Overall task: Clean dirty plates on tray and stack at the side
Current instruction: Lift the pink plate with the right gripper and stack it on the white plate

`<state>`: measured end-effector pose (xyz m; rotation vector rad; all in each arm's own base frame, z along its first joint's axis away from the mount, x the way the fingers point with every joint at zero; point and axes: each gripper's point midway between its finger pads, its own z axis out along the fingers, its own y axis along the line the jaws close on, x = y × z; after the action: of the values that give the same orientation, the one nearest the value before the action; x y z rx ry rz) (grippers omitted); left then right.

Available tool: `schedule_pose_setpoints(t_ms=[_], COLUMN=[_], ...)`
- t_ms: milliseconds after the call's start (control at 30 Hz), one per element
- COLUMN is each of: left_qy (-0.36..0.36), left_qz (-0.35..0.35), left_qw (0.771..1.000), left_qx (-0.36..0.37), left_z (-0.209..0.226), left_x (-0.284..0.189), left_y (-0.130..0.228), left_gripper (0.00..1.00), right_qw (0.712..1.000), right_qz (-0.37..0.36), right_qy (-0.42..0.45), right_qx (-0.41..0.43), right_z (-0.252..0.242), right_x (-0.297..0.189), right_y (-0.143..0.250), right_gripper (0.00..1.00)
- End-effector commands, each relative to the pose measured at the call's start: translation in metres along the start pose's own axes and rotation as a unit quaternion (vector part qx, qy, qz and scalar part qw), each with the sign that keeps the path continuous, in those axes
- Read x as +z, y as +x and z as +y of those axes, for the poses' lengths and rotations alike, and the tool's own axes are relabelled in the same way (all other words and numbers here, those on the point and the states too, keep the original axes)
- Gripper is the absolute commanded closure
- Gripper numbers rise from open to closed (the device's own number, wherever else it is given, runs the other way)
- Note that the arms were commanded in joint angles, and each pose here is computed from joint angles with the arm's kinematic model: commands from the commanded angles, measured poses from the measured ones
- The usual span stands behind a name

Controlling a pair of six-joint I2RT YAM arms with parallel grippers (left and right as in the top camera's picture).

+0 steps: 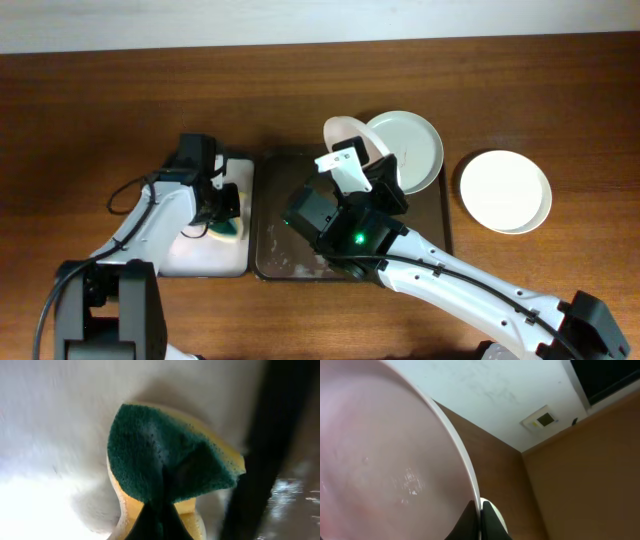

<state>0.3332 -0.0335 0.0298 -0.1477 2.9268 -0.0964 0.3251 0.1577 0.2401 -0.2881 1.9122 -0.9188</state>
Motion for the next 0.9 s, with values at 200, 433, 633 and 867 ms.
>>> schedule_pose_setpoints(t_ms=[200, 433, 633, 867], left_qy=[0.003, 0.000, 0.006, 0.006], left_qz=[0.026, 0.036, 0.015, 0.016], left_qw=[1.000, 0.999, 1.000, 1.000], left_qx=[-0.013, -0.014, -0.013, -0.013], left_z=[0.000, 0.001, -0.003, -0.007], left_x=[0.017, 0.041, 0.031, 0.010], left_y=[0.009, 0.010, -0.010, -0.027], left_gripper=[1.00, 1.00, 1.00, 1.00], right_qw=[0.998, 0.994, 0.949, 0.849], right_qz=[-0.020, 0.007, 0.120, 0.318], right_qy=[0.014, -0.037, -0.106, -0.109], right_qx=[0.056, 0.105, 0.271, 0.407], right_z=[-0.013, -0.013, -0.061, -0.119], right_x=[-0.005, 0.005, 0.056, 0.128], right_y=[-0.017, -0.012, 0.025, 0.141], right_gripper=[0.96, 0.96, 0.96, 0.96])
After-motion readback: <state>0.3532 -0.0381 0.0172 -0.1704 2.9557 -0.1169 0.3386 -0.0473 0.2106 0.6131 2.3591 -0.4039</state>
